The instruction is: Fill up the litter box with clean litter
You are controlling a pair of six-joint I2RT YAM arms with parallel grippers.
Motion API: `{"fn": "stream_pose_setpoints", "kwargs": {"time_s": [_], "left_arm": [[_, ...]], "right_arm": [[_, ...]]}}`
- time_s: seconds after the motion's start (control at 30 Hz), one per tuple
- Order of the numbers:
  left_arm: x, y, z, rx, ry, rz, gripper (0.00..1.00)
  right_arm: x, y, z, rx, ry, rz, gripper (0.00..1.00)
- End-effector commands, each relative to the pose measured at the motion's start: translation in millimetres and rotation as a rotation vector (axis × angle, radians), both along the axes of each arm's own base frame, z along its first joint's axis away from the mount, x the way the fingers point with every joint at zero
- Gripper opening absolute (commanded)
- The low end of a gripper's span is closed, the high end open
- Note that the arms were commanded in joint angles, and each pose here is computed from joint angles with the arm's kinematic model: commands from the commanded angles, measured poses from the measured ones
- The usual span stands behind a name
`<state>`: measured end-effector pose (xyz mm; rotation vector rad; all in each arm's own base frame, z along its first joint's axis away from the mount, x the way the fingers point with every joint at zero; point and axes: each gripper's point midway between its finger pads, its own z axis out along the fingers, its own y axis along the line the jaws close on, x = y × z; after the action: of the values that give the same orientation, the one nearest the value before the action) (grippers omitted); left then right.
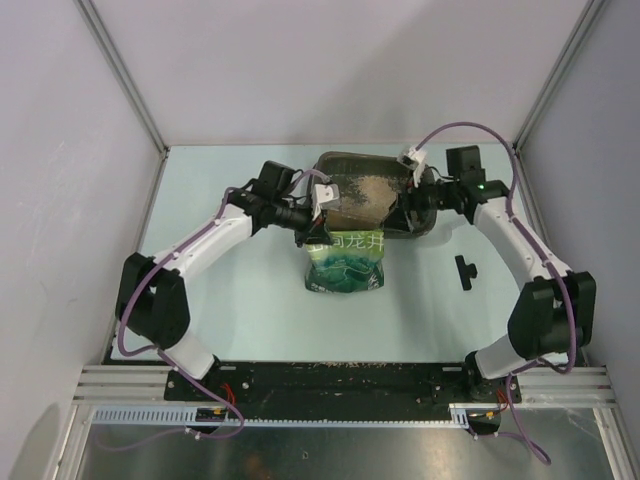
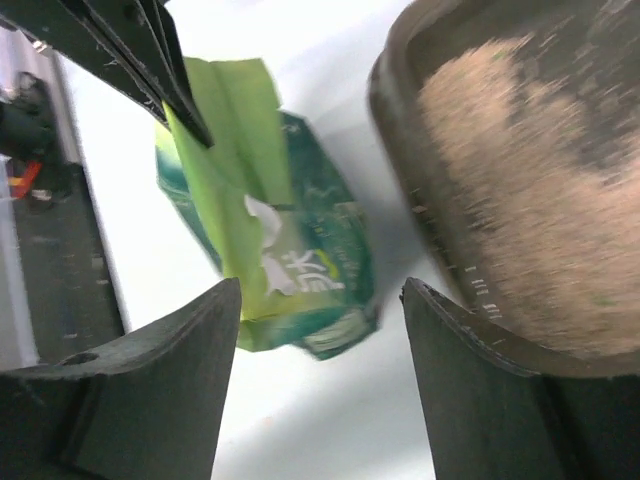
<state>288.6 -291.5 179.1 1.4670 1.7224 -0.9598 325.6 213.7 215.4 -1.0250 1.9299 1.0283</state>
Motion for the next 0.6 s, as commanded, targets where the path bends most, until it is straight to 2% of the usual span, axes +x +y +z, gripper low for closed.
{"fn": "stream_pose_setpoints", "kwargs": {"time_s": [0.0,0.1,0.2,0.37,0.57], "left_arm": [[-1,-9,14,-0.061,0.085,0.009,0.00],[-2,-10,15,-0.067,0.109,0.016,0.00],[-3,-8,15,-0.067,0.116,0.020,0.00],[-4,-5,17,-0.074,0.127,0.028,0.00],[-2,1,18,-0.082,0.137,0.046,0.00]], "right_arm": [[11,-2,70,-0.011,-0.434,0.074,0.72],[-14,13,51,-0.081,-0.482,0.221,0.72],[-29,31,31,-0.094,-0.461,0.297,0.73],[-23,56,15,-0.090,-0.466,0.339,0.73],[-9,72,-2,-0.094,-0.441,0.320,0.61]]}}
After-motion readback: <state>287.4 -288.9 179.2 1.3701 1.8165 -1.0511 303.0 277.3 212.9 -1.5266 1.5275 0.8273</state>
